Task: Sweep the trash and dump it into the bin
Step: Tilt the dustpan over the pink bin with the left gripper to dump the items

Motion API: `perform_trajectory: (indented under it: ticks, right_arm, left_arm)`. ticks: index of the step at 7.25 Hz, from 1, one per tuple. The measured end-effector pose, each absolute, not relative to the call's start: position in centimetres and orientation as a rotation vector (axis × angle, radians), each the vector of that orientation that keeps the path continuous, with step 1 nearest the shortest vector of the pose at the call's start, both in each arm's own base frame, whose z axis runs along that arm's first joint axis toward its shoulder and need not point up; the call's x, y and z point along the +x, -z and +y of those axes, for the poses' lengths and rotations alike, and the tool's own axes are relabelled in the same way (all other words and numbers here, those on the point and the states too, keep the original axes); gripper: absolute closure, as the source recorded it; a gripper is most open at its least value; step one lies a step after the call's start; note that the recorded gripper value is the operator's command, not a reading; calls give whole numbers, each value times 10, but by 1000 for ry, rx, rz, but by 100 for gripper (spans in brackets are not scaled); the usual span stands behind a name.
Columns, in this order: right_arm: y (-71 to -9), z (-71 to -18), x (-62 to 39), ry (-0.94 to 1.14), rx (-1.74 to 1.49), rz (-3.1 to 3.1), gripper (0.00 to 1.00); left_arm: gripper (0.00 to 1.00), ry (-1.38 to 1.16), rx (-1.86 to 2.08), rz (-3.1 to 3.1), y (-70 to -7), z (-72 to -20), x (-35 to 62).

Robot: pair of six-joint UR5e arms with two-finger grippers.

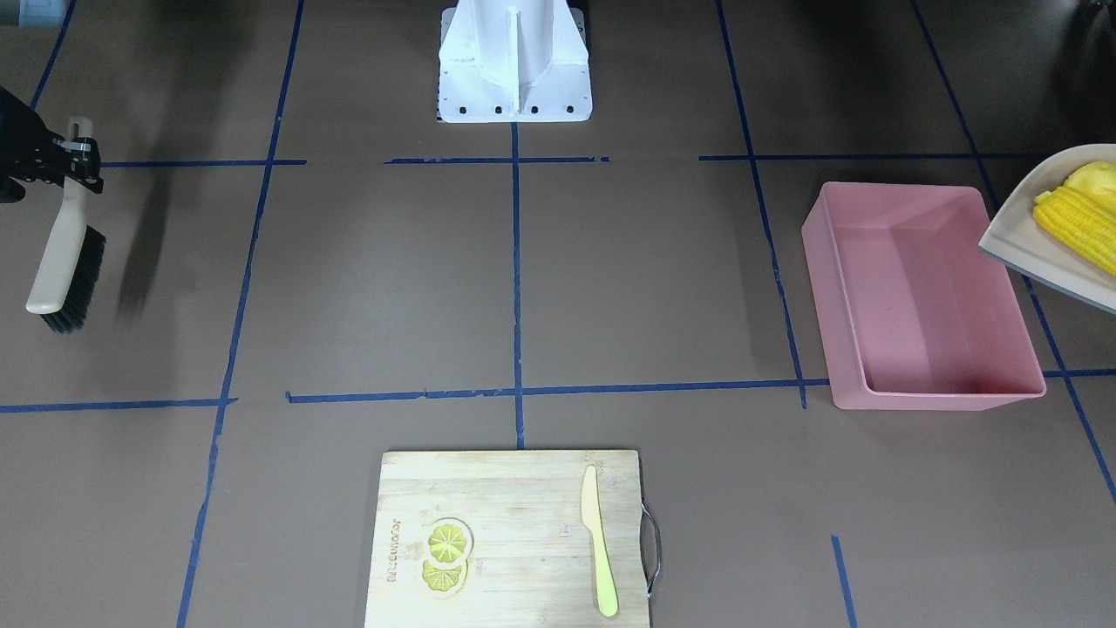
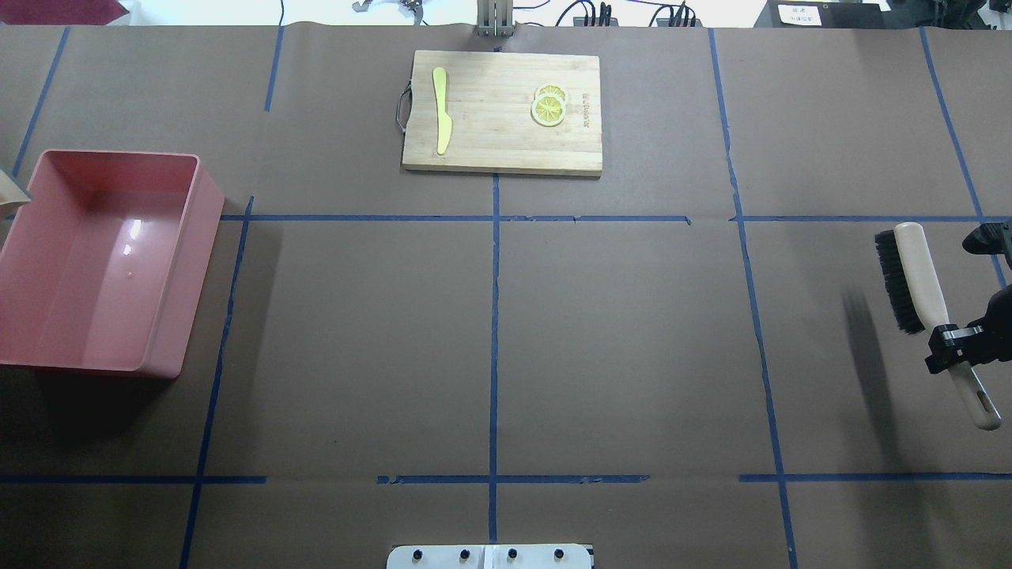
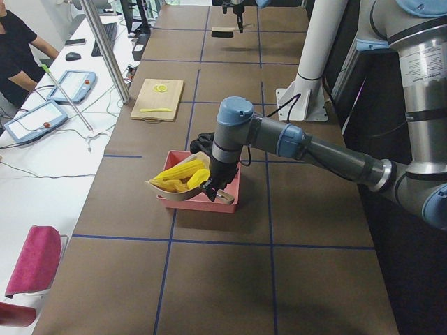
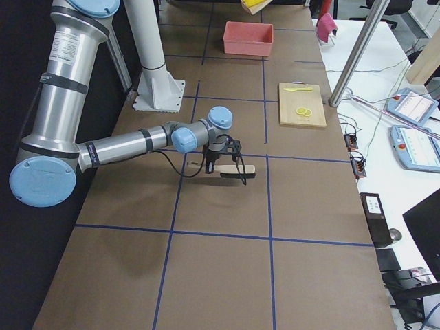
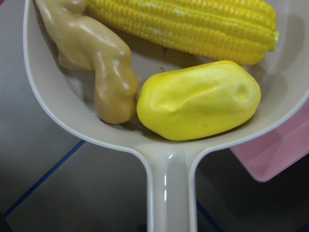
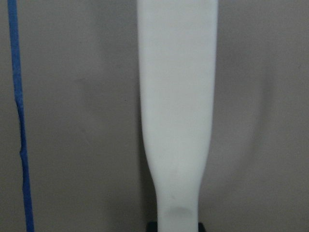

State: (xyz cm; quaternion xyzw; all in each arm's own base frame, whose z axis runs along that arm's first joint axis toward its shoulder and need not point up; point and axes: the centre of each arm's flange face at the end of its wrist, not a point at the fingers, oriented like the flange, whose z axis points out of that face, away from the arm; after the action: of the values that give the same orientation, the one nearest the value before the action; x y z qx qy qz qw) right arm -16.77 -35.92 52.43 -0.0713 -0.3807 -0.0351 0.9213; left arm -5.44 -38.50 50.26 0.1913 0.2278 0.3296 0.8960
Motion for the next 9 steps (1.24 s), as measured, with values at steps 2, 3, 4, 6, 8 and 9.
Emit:
perform_trajectory:
  ticks: [2,3,4,6,8,9]
  right_arm:
    - [-528,-358,-167,59,-160,-786,100]
    - [-529,-357,-167,57,-163,-786,100]
    - [-530,-357,-167,56,-165,-787,100]
    - [-531,-357,-167,56,-167,-786,100]
    - [-532,-357,-168,56,-168,-786,100]
    - [-532,-357,-168,57,-168,-786,100]
  left_arm:
    - [99,-791,415,394,-494,-383,-49]
    - [99,-846,401,324,-490,-384,-39]
    - [99,-877,376,257,-489,-386,-32]
    - [99,-920,307,146,-483,-384,-22]
    - [99,-959,243,49,-474,-379,-17]
    - [99,-969,227,18,-472,-378,-16]
